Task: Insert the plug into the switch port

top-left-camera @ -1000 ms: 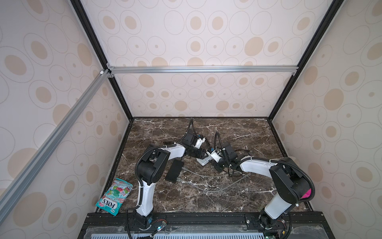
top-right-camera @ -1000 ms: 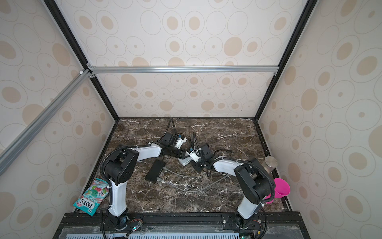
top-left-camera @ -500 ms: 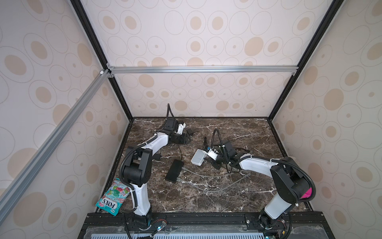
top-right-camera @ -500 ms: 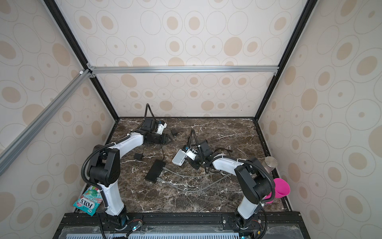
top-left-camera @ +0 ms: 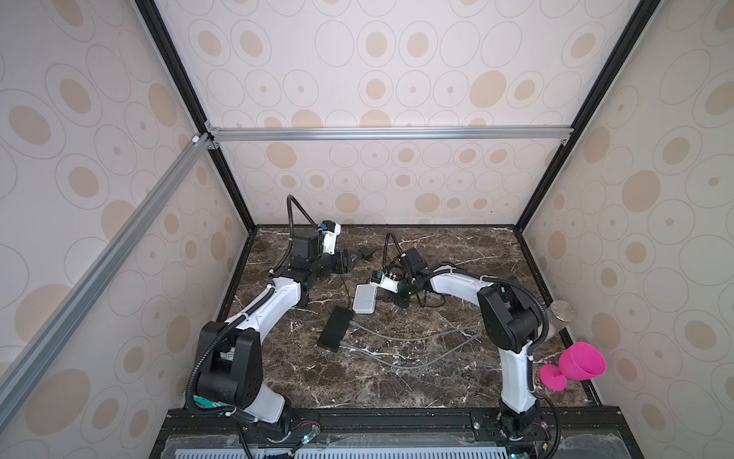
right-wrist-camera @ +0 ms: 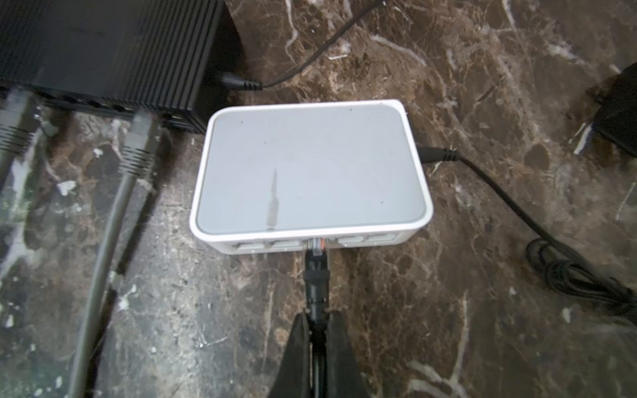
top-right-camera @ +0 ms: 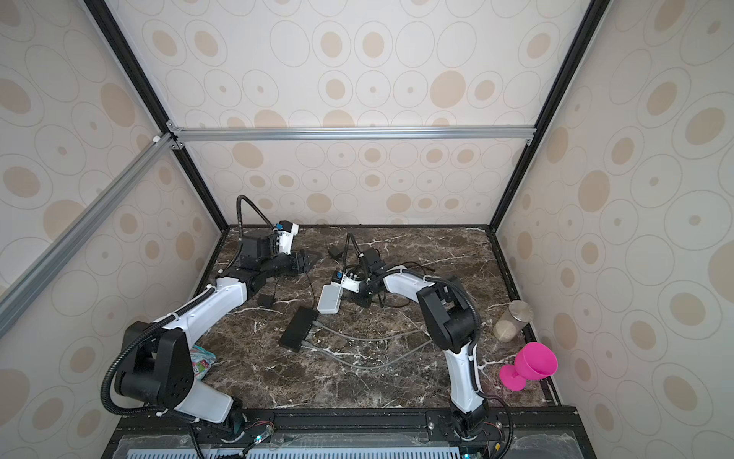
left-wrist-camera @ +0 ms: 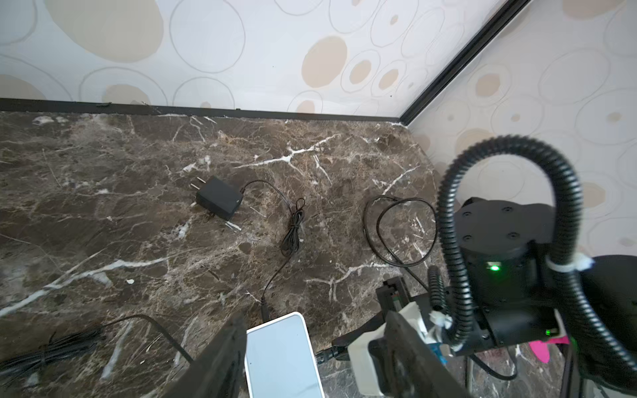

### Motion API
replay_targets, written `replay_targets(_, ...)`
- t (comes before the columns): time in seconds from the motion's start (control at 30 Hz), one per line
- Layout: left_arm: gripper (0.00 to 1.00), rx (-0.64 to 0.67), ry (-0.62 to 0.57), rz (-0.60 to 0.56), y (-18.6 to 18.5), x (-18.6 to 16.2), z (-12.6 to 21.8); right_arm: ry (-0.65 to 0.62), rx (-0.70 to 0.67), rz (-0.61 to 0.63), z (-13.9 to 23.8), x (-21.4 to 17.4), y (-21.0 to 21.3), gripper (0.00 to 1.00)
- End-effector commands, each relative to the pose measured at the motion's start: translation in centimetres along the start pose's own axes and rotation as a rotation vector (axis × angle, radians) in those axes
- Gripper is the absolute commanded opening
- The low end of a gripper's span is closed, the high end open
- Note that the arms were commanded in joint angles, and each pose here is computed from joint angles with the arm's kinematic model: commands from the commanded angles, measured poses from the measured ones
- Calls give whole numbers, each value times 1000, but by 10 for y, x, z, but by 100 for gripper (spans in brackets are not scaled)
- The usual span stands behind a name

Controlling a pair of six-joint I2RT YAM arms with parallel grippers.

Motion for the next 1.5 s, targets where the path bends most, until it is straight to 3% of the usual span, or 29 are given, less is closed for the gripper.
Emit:
replay_targets(0.0,63,-85,-80,38,-2,13,2,43,-9,2,0,-2,-5,0)
replay_targets(0.23,63,-117,-95,52,-5,15,4,123,-131,-86,12,-11,-10,0)
replay_targets(0.37,63,-126,-96,51,-6,15,4,231,-172,-162,15,-19,-12,0)
replay_targets(0.7,62,-132,-96,47,-7,16,5,256,-202,-228,13,-23,-14,0)
replay_targets(0.73,62,-130,-94,47,-6,15,5,257,-209,-236,15,-23,-15,3)
replay_targets(0.9,62,-140,-84,57,-4,11,1,201,-219,-277,32,-13,-10,61)
replay_targets(1.0,61,-162,-85,58,-5,10,0,130,-261,-309,58,-3,-2,78)
replay_targets(1.03,61,-176,-83,55,-8,10,1,101,-278,-317,69,0,1,94)
replay_targets(1.07,61,-186,-81,40,-14,12,2,63,-299,-329,81,3,5,100)
replay_targets(1.17,63,-206,-57,-19,-33,10,12,-76,-346,-394,111,6,19,100)
replay_targets(1.23,66,-231,-36,2,-41,-7,23,-198,-394,-511,126,3,25,100)
replay_targets(1.33,81,-234,-23,46,-48,-41,44,-349,-373,-724,124,-14,35,100)
replay_targets(1.37,97,-225,-19,62,-50,-55,52,-369,-333,-755,121,-19,40,100)
replay_targets(1.47,98,-220,-28,105,-61,-82,74,-428,-268,-848,119,-27,54,100)
Point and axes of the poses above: each gripper's point midway between its finger pads, its own z axis back along the fingers, its own y axis along the line the jaws close on, x = y × z, the point moved 8 cm from there along z, back along the fingers, and after that the axes turned 10 degrees about -z, right-handed, at the moved point
